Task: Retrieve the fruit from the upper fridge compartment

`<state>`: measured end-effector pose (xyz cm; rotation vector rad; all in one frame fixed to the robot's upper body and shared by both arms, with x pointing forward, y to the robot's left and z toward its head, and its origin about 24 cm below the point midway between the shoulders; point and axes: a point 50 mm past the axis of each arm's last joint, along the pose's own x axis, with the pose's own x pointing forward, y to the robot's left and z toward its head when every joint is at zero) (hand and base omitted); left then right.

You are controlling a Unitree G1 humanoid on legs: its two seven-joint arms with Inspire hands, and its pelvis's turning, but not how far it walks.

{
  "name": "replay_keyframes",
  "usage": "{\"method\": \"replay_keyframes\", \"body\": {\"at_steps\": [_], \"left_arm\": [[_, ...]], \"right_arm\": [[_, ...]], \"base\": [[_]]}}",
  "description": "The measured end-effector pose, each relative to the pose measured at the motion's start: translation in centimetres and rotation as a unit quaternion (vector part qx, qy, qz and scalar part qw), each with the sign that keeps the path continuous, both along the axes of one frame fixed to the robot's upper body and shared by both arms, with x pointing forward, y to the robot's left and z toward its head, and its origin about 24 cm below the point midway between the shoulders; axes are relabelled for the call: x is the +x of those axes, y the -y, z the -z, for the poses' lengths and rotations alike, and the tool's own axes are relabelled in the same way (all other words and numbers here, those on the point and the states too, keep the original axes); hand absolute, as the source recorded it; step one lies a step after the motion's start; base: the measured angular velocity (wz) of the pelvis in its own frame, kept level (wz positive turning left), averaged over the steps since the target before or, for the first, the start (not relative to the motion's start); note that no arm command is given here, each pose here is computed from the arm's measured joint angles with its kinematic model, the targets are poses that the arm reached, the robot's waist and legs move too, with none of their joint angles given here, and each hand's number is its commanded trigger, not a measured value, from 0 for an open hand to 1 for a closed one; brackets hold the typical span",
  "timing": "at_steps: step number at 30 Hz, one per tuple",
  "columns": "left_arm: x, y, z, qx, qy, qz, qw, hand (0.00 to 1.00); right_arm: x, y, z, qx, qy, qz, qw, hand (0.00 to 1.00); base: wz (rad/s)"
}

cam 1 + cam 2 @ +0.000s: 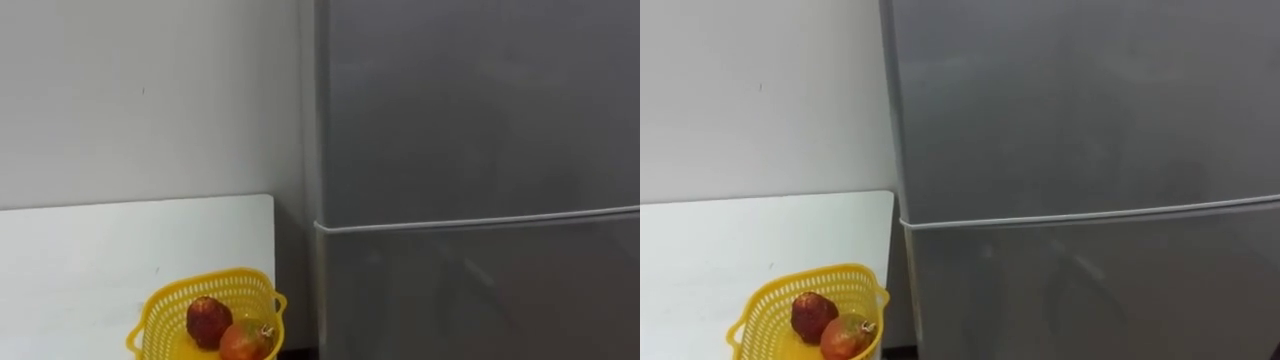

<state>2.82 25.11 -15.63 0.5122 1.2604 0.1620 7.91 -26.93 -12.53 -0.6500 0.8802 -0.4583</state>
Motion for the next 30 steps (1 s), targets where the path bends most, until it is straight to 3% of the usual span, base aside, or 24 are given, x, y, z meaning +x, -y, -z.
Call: {"method": "replay_keyframes", "body": {"at_steps": [9,14,30], "left_arm": [[-2.1,0.0,0.2,0.006,-0.059,0.012,0.998,0.00],[-2.3,0.3,0.5,-0.010,-0.089,0.013,0.996,0.00],[-2.9,0.9,0.9,-0.031,-0.134,0.002,0.991,0.00]], "right_arm": [[-3.8,-1.1,3.0,0.114,-0.161,-0.009,0.980,0.00],[-5.5,-2.3,4.0,0.147,-0.271,-0.062,0.949,0.00],[-5.8,-1.9,4.1,0.179,-0.344,-0.072,0.919,0.00]], "base": [[0.07],[0.04],[0.03]]}}
